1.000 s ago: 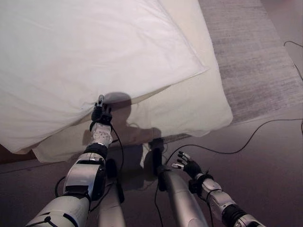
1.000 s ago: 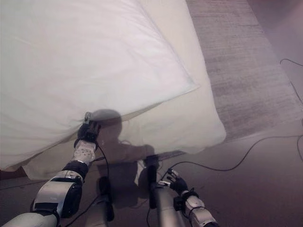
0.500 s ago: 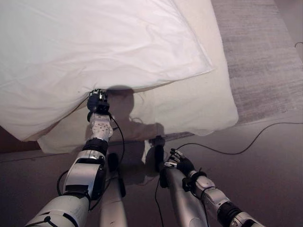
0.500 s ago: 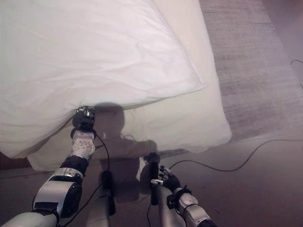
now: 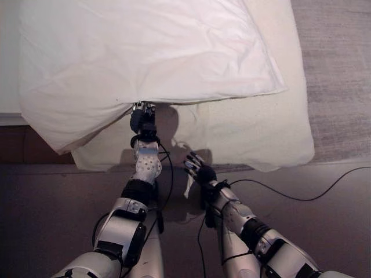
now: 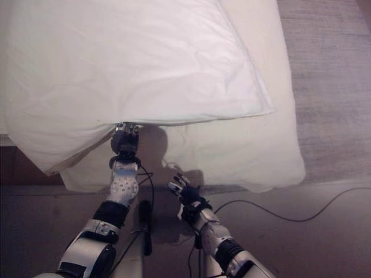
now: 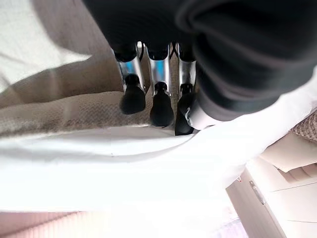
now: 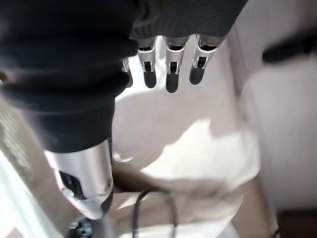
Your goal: Make the bed
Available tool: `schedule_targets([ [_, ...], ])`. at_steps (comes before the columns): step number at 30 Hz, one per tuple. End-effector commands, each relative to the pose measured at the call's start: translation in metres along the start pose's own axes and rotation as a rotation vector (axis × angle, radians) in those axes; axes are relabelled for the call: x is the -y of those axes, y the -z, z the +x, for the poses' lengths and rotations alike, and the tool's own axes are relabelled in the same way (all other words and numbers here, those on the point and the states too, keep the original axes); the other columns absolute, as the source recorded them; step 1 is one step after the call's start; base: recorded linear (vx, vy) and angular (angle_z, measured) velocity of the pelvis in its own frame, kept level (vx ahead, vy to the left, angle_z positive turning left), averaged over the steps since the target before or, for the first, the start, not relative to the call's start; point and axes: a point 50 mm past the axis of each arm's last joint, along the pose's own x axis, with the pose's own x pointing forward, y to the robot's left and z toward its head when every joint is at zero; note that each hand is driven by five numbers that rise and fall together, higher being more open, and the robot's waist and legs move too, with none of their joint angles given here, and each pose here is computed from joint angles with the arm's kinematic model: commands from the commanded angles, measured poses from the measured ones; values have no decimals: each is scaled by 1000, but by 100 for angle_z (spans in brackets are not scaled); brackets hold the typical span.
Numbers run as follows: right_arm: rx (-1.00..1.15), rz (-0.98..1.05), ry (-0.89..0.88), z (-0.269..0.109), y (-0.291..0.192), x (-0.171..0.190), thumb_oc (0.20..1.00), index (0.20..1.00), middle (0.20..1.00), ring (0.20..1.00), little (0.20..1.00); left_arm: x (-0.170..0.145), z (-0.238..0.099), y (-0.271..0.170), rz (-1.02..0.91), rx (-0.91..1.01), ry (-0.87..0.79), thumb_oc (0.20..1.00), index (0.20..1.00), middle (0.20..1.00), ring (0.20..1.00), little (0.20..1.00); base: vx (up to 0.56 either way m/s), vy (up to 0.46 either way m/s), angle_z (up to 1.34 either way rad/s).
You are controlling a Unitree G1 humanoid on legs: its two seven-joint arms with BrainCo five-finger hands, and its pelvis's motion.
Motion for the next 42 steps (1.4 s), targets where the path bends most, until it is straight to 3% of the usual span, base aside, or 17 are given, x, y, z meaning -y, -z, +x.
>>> schedule_targets([
  [1,53,104,-55,0,-1,-12,1000,1000,1000,1000,1000,50,-1,-2,-50,33,238,200,200,200,200,200,0,0,0],
  [2,52,102,-72,0,-1,-16,1000,1000,1000,1000,1000,48,-1,-2,-53,30,235,200,200,200,200,200,0,0,0],
  [3,50,100,-81,-1,-1,-16,1000,1000,1000,1000,1000,44,0,-2,-32,26,224,260,260,260,260,260,0,0,0],
  [4,49,99,-81,-2,1,-16,1000,1000,1000,1000,1000,41,0,-2,-30,26,215,457,457,457,457,457,0,0,0],
  [5,44,98,-80,-3,2,-15,1000,1000,1000,1000,1000,41,0,-1,-30,23,210,1000,1000,1000,1000,1000,0,0,0],
  [19,-33,92,64,-43,27,45,1000,1000,1000,1000,1000,12,14,-19,18,74,85,1000,1000,1000,1000,1000,3,1,-1],
  [29,-105,76,107,-68,47,66,1000,1000,1000,1000,1000,6,26,-36,27,116,53,1000,1000,1000,1000,1000,7,-1,-4],
  [36,-106,67,115,-72,44,69,1000,1000,1000,1000,1000,-17,25,-33,97,116,-184,1000,1000,1000,1000,1000,0,0,0],
  [38,-97,64,127,-71,39,69,1000,1000,1000,1000,1000,-27,21,-29,92,137,-344,1000,1000,1000,1000,1000,0,0,0],
  [42,-79,60,139,-69,30,70,1000,1000,1000,1000,1000,-20,22,-27,58,168,-433,1000,1000,1000,1000,1000,0,0,0],
])
